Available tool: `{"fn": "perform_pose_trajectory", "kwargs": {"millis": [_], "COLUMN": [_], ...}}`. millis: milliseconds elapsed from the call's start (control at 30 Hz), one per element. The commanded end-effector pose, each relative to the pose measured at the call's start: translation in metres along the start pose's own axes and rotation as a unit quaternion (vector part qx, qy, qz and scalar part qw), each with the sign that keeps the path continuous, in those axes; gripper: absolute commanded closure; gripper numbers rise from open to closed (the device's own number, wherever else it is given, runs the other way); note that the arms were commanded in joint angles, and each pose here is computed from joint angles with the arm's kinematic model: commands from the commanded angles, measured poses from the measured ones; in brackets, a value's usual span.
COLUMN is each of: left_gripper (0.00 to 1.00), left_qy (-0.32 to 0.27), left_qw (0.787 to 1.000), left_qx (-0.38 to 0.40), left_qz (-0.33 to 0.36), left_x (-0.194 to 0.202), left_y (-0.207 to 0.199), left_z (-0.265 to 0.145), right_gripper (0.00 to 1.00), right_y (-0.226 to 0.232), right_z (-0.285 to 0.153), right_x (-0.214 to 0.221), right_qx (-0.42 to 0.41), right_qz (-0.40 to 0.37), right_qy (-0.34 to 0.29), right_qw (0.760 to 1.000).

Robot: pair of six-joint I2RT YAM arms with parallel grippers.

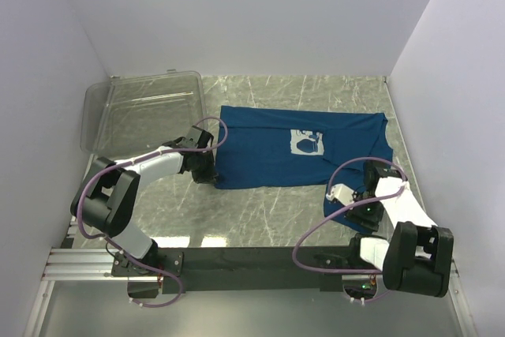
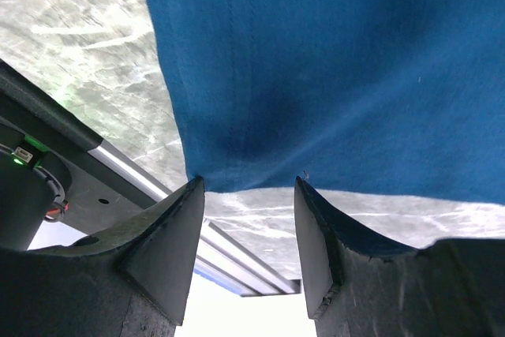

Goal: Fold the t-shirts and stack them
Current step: Fold the tshirt

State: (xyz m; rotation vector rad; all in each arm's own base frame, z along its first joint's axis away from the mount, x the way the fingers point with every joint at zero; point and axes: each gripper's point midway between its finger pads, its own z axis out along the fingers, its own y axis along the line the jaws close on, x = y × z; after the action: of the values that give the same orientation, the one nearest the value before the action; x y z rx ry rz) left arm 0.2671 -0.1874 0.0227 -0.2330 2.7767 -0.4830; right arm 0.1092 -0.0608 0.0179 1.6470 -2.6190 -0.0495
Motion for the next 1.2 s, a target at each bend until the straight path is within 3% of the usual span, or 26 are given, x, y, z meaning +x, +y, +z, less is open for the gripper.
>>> {"fn": "perform_pose_trajectory", "kwargs": {"millis": [0, 233, 500, 767, 900, 1033, 1167], "left_gripper": [1.00, 1.00, 1.00, 1.00, 1.00, 1.00, 1.00], "left_qy": [0.003, 0.006, 0.008, 0.010, 0.006, 0.008, 0.001], "left_qw": [1.000, 1.000, 1.000, 1.000, 1.000, 1.000, 1.000], "left_qx": [0.013, 0.016, 0.017, 0.018, 0.018, 0.018, 0.022], "left_qz": [0.015, 0.016, 0.017, 0.019, 0.019, 0.016, 0.016], "left_x": [-0.001, 0.000, 0.001, -0.001, -0.002, 0.001, 0.000], "left_y": [-0.007, -0.008, -0.008, -0.010, -0.010, -0.007, -0.008], "left_z": [-0.003, -0.002, -0.001, 0.001, -0.001, 0.000, -0.003], "right_gripper": [0.44, 0.44, 0.43, 0.40, 0.52, 0.76, 0.81], "right_y": [0.000, 0.009, 0.009, 0.002, 0.002, 0.002, 0.000], "right_z": [-0.005, -0.023, 0.004, 0.013, 0.021, 0.022, 0.009], "right_x": [-0.002, -0.010, 0.010, 0.004, 0.007, 0.004, -0.004], "right_qx": [0.004, -0.001, 0.008, 0.014, 0.022, 0.021, 0.029], "right_qz": [-0.032, -0.078, -0.068, -0.065, -0.052, -0.039, -0.034], "right_qy": [0.004, -0.007, 0.066, 0.069, 0.075, 0.069, 0.043], "right_qw": [0.999, 0.997, 0.995, 0.995, 0.996, 0.997, 0.998]}}
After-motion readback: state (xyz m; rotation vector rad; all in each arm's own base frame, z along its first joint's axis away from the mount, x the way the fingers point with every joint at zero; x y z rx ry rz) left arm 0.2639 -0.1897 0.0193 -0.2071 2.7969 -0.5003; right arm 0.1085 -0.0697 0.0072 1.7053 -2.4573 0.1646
